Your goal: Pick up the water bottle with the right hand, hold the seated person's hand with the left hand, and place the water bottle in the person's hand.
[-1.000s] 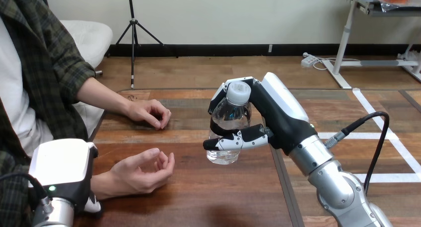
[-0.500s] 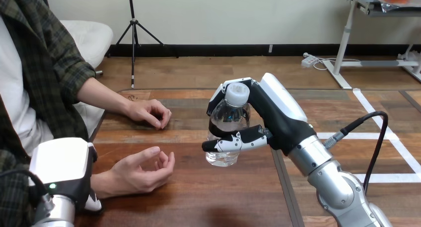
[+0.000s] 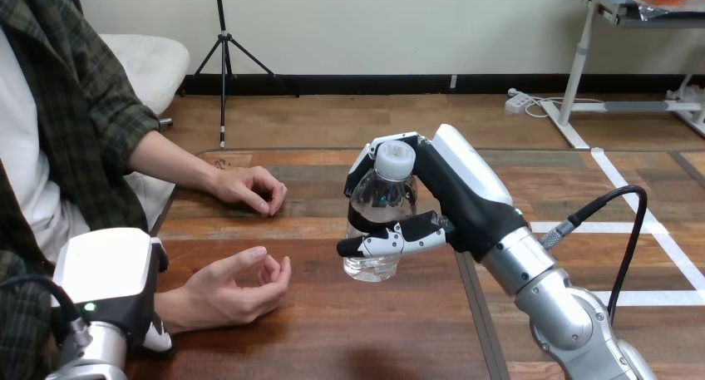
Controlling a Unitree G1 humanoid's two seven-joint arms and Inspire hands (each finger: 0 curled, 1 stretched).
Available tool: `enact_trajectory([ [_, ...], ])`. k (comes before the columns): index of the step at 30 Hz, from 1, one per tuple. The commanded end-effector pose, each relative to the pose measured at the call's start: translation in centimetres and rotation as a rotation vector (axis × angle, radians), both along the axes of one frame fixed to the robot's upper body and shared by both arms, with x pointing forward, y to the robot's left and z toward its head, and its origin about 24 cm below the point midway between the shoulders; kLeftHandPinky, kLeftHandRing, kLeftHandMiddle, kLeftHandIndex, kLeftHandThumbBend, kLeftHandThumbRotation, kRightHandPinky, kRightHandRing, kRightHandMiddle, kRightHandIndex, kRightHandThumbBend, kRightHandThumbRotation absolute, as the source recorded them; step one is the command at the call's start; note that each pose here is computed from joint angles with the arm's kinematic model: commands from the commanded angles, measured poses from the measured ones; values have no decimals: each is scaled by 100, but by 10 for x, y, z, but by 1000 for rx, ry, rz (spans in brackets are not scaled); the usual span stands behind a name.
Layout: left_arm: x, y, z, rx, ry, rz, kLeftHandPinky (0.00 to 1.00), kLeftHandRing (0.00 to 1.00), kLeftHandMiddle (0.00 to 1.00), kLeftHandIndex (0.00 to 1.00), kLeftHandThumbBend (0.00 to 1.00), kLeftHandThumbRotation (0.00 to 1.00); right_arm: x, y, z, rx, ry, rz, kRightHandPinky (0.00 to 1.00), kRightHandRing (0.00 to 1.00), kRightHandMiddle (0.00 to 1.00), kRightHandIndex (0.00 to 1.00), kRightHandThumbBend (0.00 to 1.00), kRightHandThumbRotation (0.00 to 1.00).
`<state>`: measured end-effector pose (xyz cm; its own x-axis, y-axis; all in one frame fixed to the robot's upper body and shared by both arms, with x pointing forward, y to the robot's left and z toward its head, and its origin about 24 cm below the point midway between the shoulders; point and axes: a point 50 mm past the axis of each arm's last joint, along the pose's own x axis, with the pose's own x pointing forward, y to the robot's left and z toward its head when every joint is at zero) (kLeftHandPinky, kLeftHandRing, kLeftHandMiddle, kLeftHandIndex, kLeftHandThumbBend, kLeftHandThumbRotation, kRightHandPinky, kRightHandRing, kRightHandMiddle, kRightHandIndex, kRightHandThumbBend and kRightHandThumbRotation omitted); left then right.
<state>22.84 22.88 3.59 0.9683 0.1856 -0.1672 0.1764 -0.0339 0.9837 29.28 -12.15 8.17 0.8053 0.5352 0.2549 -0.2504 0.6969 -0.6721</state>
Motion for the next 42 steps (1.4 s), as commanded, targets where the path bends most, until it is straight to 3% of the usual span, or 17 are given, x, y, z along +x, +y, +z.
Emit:
enact_trajectory([
  [1, 3, -8, -13, -16, 65, -49, 54, 61, 65, 66, 89, 0, 6, 5, 27, 44, -105, 23, 33, 36, 42, 43, 76, 0],
  [14, 1, -16, -18, -96, 113, -113, 57, 63, 66, 67, 89, 0, 7, 4, 29, 41, -111, 17, 34, 36, 42, 43, 77, 0],
  [20, -1, -20, -20, -144, 121, -170, 57, 63, 67, 67, 90, 0, 7, 4, 30, 44, -112, 16, 34, 37, 42, 43, 77, 0],
  [33, -4, -29, -22, -258, 274, -246, 60, 68, 71, 72, 86, 0, 8, 2, 31, 43, -112, 14, 35, 37, 43, 43, 76, 0],
  [42, -6, -34, -22, -317, 335, -292, 60, 69, 73, 73, 85, 0, 8, 2, 31, 42, -114, 13, 35, 38, 43, 43, 76, 0],
])
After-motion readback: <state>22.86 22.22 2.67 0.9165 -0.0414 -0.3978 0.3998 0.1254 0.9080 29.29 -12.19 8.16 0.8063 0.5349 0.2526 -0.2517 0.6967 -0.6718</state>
